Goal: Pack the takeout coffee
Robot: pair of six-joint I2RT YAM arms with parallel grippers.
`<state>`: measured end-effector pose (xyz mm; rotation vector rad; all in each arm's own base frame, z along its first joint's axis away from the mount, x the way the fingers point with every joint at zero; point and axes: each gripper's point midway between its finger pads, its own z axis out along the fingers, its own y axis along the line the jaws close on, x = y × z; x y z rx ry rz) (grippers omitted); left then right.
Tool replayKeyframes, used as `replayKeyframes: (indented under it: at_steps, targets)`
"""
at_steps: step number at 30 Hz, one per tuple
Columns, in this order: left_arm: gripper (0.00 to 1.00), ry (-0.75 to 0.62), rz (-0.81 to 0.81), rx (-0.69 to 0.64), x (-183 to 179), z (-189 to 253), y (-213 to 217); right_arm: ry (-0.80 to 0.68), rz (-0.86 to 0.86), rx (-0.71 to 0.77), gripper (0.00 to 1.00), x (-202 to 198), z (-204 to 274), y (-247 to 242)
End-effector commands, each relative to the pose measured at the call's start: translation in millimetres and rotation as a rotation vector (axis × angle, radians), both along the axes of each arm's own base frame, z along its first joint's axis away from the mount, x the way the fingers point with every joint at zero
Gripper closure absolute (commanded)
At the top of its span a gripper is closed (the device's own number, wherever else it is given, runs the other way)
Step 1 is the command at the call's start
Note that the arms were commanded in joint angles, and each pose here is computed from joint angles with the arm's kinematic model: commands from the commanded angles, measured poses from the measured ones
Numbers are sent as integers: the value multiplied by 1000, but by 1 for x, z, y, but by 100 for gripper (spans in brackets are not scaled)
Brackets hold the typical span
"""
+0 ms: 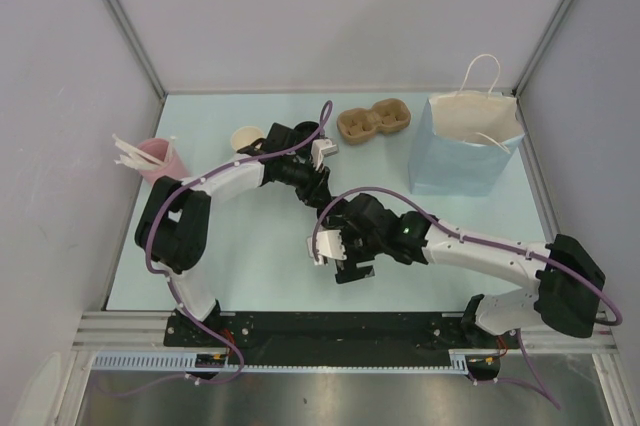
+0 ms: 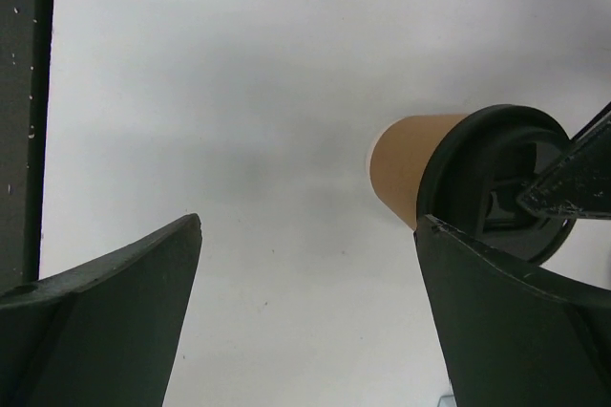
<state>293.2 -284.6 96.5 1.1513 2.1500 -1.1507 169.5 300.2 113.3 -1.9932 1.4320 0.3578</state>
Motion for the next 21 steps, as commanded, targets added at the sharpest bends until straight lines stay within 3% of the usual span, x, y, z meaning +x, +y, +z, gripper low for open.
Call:
replayKeyframes:
  at_steps: [1,21]
  targets:
    - [54,18,59,292,-3,-73,46,8,1,65,1,2,8,18]
    - [55,11,65,285,-3,-70,46,23,-45,89,2,19,22,32]
